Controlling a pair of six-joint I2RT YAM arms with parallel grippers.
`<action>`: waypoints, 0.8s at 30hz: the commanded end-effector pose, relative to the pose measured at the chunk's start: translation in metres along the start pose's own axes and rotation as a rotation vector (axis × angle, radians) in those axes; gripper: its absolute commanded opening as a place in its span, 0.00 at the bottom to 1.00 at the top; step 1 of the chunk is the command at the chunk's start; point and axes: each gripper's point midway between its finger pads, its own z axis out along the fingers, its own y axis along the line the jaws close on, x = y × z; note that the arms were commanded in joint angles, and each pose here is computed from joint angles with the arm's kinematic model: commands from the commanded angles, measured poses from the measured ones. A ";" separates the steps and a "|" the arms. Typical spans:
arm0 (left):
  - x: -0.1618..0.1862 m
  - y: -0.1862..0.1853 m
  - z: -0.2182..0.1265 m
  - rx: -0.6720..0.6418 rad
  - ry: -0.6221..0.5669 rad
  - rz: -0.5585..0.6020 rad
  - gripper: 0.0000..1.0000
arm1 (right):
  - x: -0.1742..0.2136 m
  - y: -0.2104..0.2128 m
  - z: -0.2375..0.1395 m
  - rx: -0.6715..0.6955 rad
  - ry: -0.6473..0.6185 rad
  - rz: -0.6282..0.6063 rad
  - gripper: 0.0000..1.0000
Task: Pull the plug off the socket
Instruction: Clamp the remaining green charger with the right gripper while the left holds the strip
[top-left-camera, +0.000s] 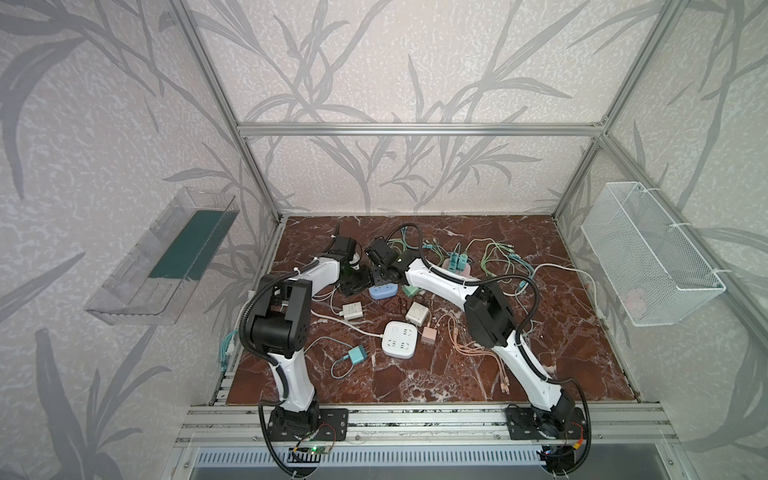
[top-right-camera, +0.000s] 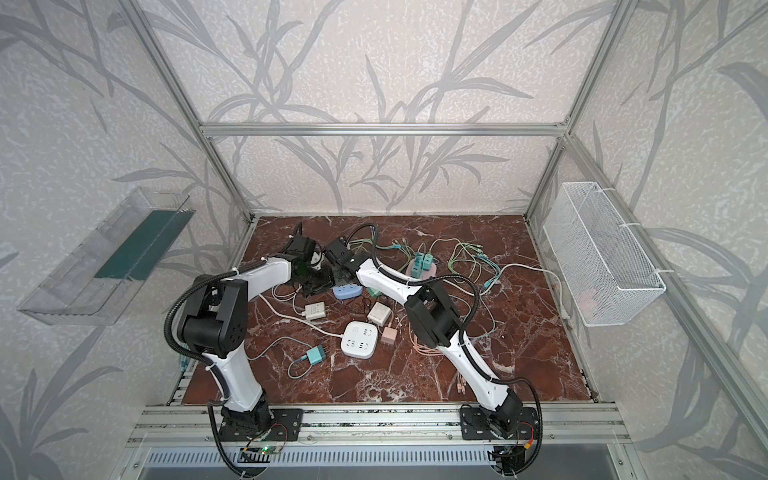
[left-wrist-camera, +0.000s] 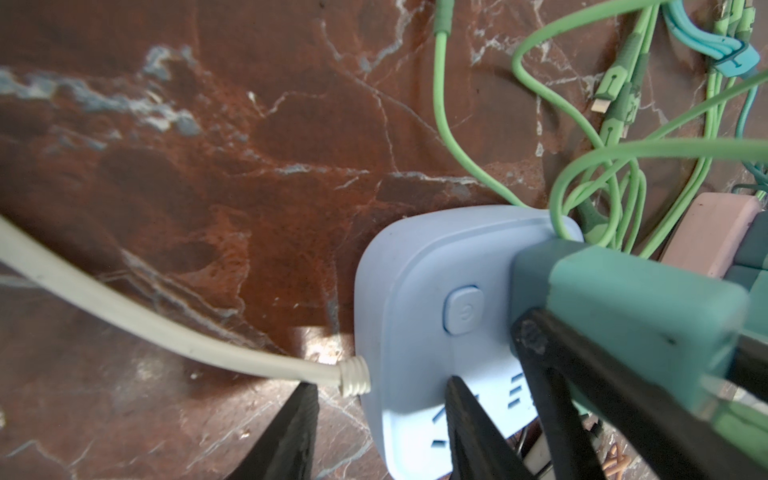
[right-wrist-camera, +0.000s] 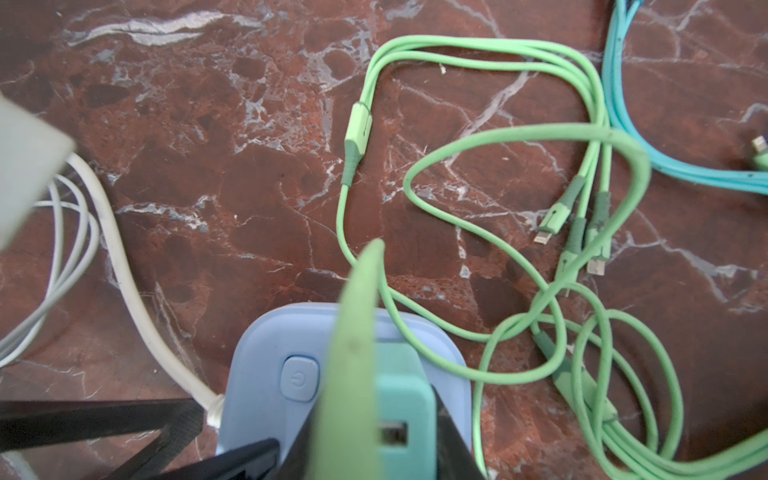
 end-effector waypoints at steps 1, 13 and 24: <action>0.026 0.030 0.023 -0.114 0.088 -0.011 0.50 | -0.048 0.015 -0.057 -0.114 -0.122 0.060 0.15; 0.029 0.029 0.028 -0.096 0.099 -0.025 0.50 | -0.040 0.001 -0.055 -0.143 -0.099 0.124 0.14; 0.025 0.022 0.026 -0.060 0.095 -0.047 0.50 | -0.026 0.022 -0.045 -0.097 -0.071 0.013 0.14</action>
